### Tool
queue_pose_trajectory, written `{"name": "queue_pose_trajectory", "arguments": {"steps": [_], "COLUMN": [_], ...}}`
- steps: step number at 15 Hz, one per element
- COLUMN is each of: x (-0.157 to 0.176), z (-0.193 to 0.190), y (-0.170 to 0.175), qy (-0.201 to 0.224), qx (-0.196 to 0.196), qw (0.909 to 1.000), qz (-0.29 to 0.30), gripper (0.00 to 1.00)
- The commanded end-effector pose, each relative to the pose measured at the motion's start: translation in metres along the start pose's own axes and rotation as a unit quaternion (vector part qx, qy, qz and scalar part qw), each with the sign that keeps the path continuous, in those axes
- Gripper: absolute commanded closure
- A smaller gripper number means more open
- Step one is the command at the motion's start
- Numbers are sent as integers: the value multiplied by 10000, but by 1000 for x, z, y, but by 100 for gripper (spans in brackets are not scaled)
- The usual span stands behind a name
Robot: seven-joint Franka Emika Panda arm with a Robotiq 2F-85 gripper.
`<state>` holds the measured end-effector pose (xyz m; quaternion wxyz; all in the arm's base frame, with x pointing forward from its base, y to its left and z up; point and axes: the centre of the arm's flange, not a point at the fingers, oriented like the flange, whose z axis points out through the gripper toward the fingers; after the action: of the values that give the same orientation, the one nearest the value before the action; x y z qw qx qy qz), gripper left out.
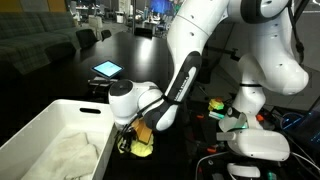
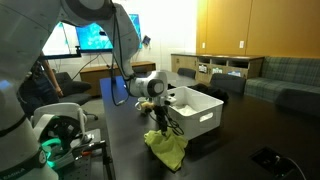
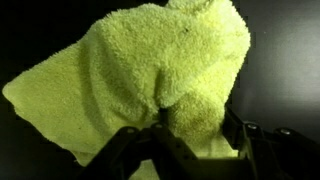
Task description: Pick up the cloths from the table and put them in the box, then pick up the marker and the seal tape put them in the cup
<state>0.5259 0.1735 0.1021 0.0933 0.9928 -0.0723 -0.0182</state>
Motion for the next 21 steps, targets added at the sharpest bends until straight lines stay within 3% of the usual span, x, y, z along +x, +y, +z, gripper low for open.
{"name": "queue_pose_trajectory", "arguments": {"steps": [1,3,5,11,21], "x": [9,9,8,-18,-82], "z": [-1,-1,-2,-52,-214], "y": [-2,-2,-2,13,54], "qy": [52,54,45,505,1370], "qx": [-17,-5,50,438,851], "qw": [10000,10000,10000,9977,9869], "qz": [33,36,25,-81,-100], "gripper": [73,88,95,90,91]}}
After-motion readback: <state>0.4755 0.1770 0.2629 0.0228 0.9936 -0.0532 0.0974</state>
